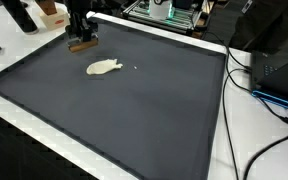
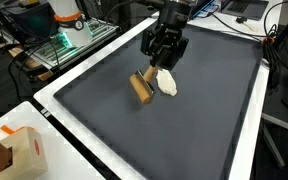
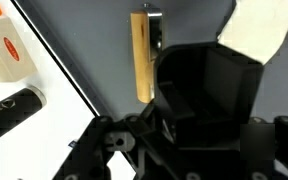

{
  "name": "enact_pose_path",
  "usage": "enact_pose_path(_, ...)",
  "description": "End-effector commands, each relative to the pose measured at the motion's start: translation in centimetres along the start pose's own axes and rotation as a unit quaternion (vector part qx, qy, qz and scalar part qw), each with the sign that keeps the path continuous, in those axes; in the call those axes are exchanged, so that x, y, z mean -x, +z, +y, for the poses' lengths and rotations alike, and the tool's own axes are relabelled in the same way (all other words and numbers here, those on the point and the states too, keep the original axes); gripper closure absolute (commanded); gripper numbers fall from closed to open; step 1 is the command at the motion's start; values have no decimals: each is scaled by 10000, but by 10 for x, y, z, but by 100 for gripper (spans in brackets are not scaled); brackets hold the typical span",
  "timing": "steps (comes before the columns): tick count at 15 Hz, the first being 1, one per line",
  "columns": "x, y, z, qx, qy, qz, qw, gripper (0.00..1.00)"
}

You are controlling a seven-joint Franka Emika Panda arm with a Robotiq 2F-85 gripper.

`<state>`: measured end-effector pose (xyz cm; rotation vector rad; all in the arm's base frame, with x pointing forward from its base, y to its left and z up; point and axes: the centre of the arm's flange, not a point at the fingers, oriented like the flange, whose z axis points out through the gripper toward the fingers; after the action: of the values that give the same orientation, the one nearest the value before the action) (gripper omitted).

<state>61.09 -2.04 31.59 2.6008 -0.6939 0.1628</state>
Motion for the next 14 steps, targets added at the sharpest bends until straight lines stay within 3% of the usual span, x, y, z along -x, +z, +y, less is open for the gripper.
enact_pose_path(1,4,-8,-1,-7,-89,73,9999,77)
enact_pose_path(14,16,-15,-9,-22,-351,-74,9994,77)
